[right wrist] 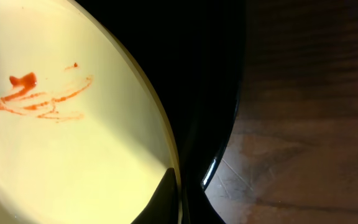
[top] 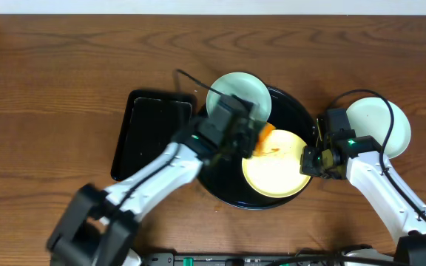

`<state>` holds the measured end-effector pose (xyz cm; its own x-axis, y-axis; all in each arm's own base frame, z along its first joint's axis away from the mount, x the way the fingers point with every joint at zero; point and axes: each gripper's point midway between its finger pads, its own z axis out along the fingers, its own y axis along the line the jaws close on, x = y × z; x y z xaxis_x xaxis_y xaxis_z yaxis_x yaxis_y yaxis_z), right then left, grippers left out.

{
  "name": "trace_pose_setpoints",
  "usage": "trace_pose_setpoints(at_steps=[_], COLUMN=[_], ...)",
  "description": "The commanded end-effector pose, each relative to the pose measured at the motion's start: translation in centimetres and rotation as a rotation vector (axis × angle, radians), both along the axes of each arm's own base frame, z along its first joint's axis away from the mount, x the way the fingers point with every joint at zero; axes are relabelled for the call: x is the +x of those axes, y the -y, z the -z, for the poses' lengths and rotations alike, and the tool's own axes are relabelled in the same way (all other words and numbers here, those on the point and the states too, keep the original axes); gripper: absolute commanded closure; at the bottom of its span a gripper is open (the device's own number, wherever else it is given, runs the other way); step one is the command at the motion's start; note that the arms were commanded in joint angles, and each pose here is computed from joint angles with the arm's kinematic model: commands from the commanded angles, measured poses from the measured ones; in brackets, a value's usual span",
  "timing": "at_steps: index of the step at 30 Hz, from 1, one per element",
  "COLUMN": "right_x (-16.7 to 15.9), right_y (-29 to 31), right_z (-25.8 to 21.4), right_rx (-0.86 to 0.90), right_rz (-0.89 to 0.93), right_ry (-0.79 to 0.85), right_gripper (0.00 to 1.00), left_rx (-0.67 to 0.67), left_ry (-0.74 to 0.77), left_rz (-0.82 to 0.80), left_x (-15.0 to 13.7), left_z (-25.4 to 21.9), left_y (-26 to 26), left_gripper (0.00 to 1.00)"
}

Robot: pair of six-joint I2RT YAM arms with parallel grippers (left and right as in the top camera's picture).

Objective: Clean dirty plates on tray and stack at the side
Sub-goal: 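Carry the sponge with the left gripper onto the yellow plate, then scrub the sauce on the yellow plate with the held sponge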

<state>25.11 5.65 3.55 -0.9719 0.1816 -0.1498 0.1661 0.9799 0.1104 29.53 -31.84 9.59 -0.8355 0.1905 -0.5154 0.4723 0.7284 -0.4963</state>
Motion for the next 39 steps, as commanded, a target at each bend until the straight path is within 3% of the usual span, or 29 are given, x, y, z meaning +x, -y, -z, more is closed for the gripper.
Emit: trace_pose_setpoints(at_steps=[1,8,18,39], right_x=[-0.2,-0.5,-0.7,-0.8], right_y=[-0.5,-0.5,-0.5,-0.4], right_z=[-0.1,-0.1,0.0,0.0], right_rx=[0.007,0.005,0.004,0.003], right_rz=[-0.034,-0.035,-0.036,-0.036], right_ry=[-0.001,-0.013,-0.020,-0.024], right_gripper=[0.99,0.99,0.99,0.99], left_rx=[-0.042,-0.113,-0.209,-0.199], left_ry=[-0.040,-0.025,-0.113,-0.289], left_rz=[0.010,0.052,-0.039,-0.057], left_x=[-0.7,-2.0,-1.7,-3.8], left_z=[0.6,1.2,1.8,3.7], left_y=[2.7,6.6,8.6,8.6], left_gripper=[0.93,0.92,0.92,0.93])
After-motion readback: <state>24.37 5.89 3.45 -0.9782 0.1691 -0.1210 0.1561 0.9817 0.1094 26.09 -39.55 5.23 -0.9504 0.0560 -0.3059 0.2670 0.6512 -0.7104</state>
